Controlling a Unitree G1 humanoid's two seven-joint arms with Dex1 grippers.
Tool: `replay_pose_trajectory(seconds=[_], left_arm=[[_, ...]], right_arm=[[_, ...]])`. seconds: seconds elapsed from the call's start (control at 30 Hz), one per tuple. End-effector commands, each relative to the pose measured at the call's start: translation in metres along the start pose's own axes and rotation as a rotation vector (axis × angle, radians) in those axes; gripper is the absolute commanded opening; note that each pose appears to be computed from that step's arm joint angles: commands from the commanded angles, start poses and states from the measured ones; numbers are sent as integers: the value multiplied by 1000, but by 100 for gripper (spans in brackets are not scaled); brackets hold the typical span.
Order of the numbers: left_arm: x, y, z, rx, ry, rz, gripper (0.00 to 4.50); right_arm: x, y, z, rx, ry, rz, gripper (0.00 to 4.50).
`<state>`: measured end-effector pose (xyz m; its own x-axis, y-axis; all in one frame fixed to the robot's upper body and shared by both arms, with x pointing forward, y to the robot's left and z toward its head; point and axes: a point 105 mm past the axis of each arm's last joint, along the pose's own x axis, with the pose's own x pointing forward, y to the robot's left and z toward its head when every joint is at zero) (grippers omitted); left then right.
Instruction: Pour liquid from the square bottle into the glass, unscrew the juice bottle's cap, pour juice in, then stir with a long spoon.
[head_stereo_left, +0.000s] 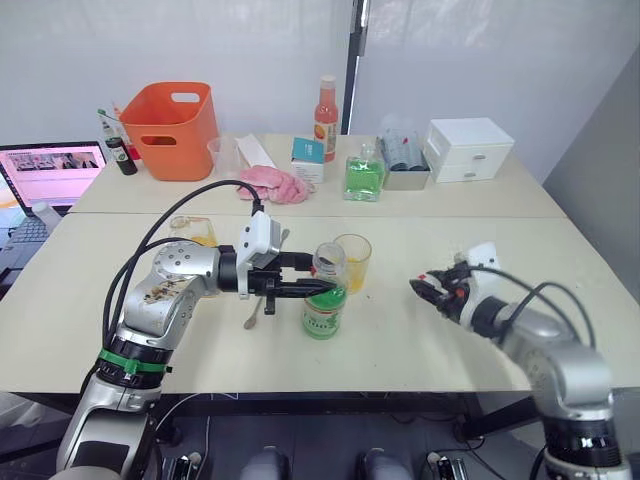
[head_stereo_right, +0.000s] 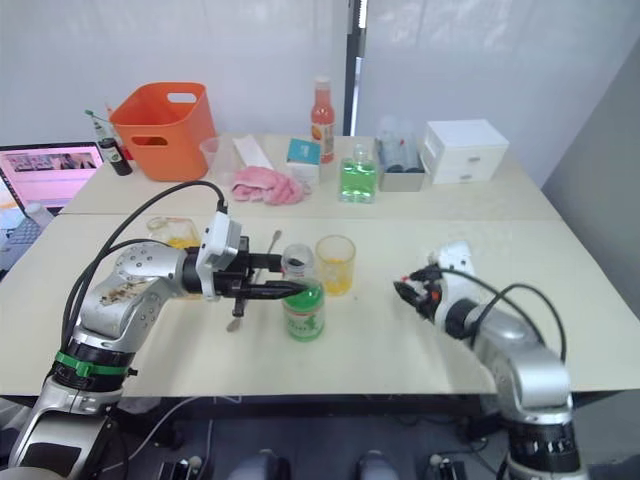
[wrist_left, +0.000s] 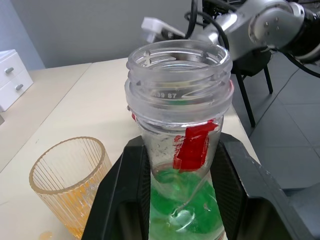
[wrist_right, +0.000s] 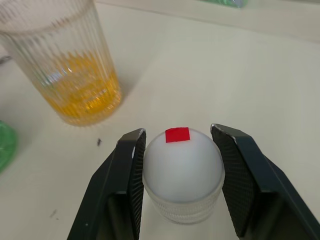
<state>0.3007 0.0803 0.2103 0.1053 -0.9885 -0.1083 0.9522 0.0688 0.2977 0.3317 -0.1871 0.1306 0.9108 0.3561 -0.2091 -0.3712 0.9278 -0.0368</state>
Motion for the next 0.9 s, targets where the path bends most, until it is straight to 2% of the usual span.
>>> replay_pose_trajectory(seconds=[0.03,0.17,0.47,0.53,0.63,0.73,0.9], left_arm=[[2,-2,3,5,-7,-17,135],[1,-2,4,6,-4,-17,135],[-1,-1,5,12,3,-11,135],[-2,-1,5,12,5,-11,135],[-3,-1,5,12,7,-9,135],[-4,-1,5,12,7,-7,135],[-15,0,8,-1,2,10,135]], right_arm=[[-3,-22,1,-19,-60,-156,169],[-3,-35,-15,-6,-44,-233,169],[3,-40,-44,53,-8,-275,169],[4,-38,-45,63,-9,-270,265],[4,-37,-42,68,-28,-266,359],[2,-32,-26,49,-100,-234,449],[-7,-4,23,-28,-278,-64,449]])
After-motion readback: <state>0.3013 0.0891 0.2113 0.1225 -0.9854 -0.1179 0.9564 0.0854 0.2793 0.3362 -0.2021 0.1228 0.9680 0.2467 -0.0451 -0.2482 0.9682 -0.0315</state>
